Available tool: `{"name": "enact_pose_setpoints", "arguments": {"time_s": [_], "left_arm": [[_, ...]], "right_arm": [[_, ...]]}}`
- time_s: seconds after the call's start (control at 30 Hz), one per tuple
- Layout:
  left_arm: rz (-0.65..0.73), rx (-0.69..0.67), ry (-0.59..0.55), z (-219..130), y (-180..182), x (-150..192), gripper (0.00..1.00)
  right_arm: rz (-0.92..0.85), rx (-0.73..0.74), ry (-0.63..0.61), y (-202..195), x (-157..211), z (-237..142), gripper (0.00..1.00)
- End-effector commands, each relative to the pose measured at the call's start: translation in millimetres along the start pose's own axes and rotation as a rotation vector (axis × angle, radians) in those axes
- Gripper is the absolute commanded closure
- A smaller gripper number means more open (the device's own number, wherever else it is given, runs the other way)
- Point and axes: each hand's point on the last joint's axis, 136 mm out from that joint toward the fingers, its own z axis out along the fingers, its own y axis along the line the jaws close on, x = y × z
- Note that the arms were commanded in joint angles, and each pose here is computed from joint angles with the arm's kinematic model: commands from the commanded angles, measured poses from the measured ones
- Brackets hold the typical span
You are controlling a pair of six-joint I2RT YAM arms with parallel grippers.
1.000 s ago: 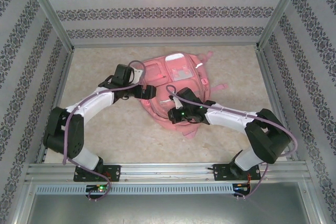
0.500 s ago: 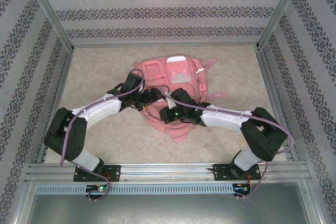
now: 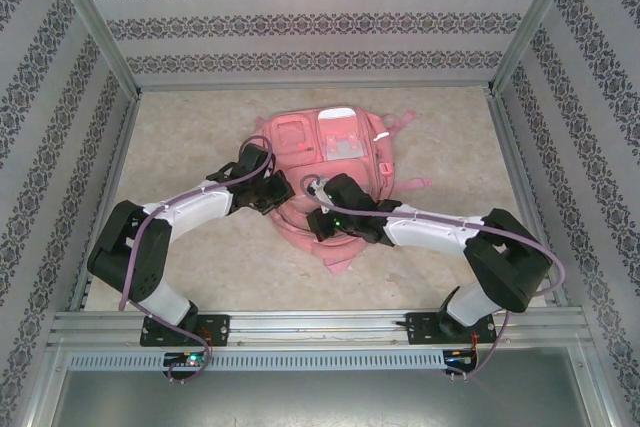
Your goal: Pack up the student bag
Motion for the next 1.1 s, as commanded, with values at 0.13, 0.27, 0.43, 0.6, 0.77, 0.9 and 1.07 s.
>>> {"name": "enact_pose_setpoints", "arguments": {"time_s": [0.13,0.27,0.43,0.6,0.77,0.9,1.07], "left_arm": [[0.326,0.009,-0.019,-33,12,-26,1.00],[0.471,-0.090,0.037,-38,35,-27,1.00],[0.621,-0.031,0.081,-32,26,-40,1.00],[0.593,0.026,0.126,-19,18,-76,0.99],[0.379,0.054,0.138,-13,-4,-99,0.30],[0.243,0.046,-0.014,-38,-2,-100,0.01],[0.076,-0.007,-0.061,-60,30,-65,0.01]], "right_arm": [[0.081,0.376,0.036,-116,11,-40,0.99],[0.370,0.400,-0.102,-154,8,-56,0.96],[0.352,0.280,-0.120,-140,1,-48,1.00],[0.141,0.065,-0.067,-67,-4,-28,1.00],[0.099,-0.071,-0.074,-10,-9,-4,1.00],[0.074,-0.088,-0.049,9,-12,14,1.00],[0.049,-0.143,-0.029,30,-16,28,1.00]]}}
